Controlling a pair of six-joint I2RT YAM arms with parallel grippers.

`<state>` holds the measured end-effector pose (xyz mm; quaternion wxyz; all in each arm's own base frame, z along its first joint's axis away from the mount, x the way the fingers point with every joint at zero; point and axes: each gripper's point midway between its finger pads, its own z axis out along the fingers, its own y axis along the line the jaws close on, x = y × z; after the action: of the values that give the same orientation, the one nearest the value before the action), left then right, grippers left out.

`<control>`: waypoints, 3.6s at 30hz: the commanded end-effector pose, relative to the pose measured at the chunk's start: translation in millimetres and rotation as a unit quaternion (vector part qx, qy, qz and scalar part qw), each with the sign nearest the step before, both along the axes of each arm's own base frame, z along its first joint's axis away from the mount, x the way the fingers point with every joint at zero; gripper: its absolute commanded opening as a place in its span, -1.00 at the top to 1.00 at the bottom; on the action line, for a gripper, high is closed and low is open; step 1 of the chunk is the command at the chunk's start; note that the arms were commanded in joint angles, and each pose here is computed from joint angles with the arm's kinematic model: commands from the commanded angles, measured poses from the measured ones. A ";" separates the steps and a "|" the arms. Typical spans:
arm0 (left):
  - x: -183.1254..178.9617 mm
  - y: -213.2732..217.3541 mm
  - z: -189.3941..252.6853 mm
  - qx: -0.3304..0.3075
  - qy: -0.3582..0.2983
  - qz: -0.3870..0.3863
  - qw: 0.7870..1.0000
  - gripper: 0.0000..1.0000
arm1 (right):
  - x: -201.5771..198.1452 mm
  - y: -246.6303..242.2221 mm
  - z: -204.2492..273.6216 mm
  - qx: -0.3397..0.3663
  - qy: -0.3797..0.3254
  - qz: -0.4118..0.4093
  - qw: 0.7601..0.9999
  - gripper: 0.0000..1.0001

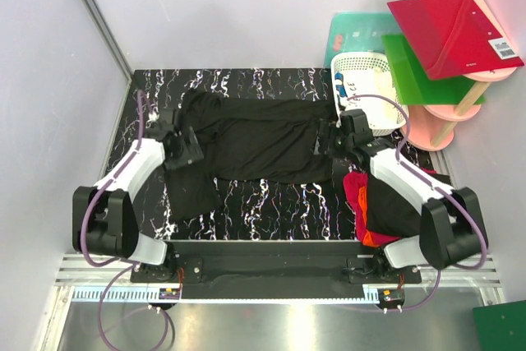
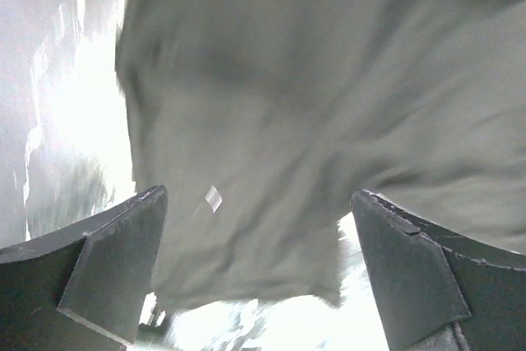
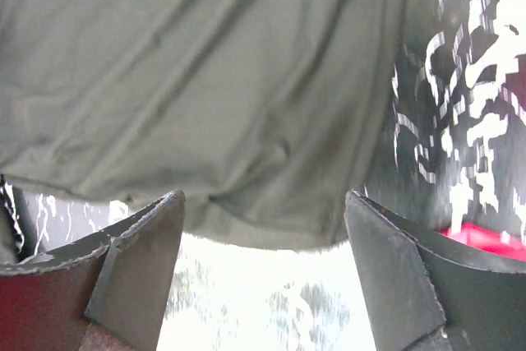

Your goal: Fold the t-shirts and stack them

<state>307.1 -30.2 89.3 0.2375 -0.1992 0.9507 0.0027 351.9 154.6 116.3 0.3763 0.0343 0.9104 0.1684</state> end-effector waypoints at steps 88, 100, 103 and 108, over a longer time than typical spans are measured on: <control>55.4 -58.1 85.9 0.460 0.001 -0.013 0.888 1.00 | -8.0 7.7 -39.1 0.005 0.052 -0.069 0.996 1.00; 69.5 -14.2 101.3 0.461 -0.002 0.042 0.886 1.00 | 16.1 3.4 -13.3 0.000 -0.012 -0.086 0.996 1.00; 77.8 -9.0 109.1 0.459 -0.012 0.053 0.887 1.00 | 25.8 -1.4 -13.7 -0.013 -0.018 -0.101 0.995 1.00; 94.0 -4.4 124.1 0.460 -0.032 0.060 0.885 1.00 | 38.0 0.4 -6.0 -0.015 -0.029 -0.108 0.994 1.00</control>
<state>404.2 -49.0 165.7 0.3180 -0.1407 0.8384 0.4198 362.8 154.5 84.5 0.3694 0.1165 0.9139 0.1220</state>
